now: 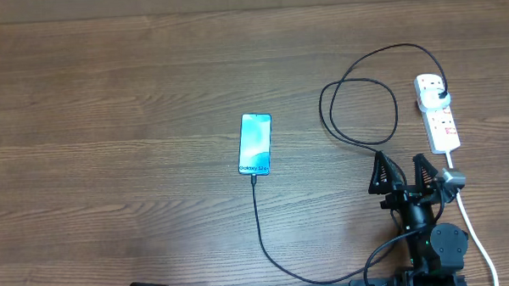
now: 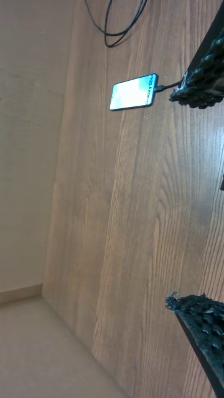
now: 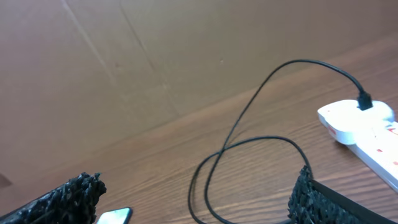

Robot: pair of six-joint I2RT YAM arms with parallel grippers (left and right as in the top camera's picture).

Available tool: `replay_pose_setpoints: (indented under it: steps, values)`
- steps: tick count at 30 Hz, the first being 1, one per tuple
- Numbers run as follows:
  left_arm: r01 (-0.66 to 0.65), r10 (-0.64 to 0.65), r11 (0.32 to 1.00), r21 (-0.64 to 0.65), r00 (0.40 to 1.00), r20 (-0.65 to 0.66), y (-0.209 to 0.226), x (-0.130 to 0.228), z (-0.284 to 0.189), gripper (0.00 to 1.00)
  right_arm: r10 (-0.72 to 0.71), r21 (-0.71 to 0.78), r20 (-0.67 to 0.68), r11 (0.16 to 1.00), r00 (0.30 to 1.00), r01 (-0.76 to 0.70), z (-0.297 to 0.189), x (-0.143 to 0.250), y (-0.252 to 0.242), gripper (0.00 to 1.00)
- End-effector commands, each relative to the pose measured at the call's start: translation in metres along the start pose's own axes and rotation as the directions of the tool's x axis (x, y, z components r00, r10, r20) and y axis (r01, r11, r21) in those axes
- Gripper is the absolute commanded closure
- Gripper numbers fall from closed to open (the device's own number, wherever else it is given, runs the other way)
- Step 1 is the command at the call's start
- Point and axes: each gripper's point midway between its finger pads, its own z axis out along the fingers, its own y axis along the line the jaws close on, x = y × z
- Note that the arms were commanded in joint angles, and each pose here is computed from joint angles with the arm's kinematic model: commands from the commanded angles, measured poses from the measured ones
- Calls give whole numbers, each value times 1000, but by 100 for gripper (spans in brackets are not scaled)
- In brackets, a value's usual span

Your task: Plug charger to phone and switch on socket

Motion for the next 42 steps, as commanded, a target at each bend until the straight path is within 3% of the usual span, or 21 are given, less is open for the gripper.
replay_pose_setpoints:
  steps: [1,5,42]
  values:
    - [14,-14,1000,3,1000,8,-1,1,-2,0,-58,23,12,998,998,57,0,0,-5,0]
    - [14,-14,1000,3,1000,8,-1,1,-2,0,-110,20,7,994,994,109,0,1,-4,0]
    - [8,-8,1000,-5,1000,10,1,1,-2,1,-96,18,9,995,995,95,0,1,-4,0]
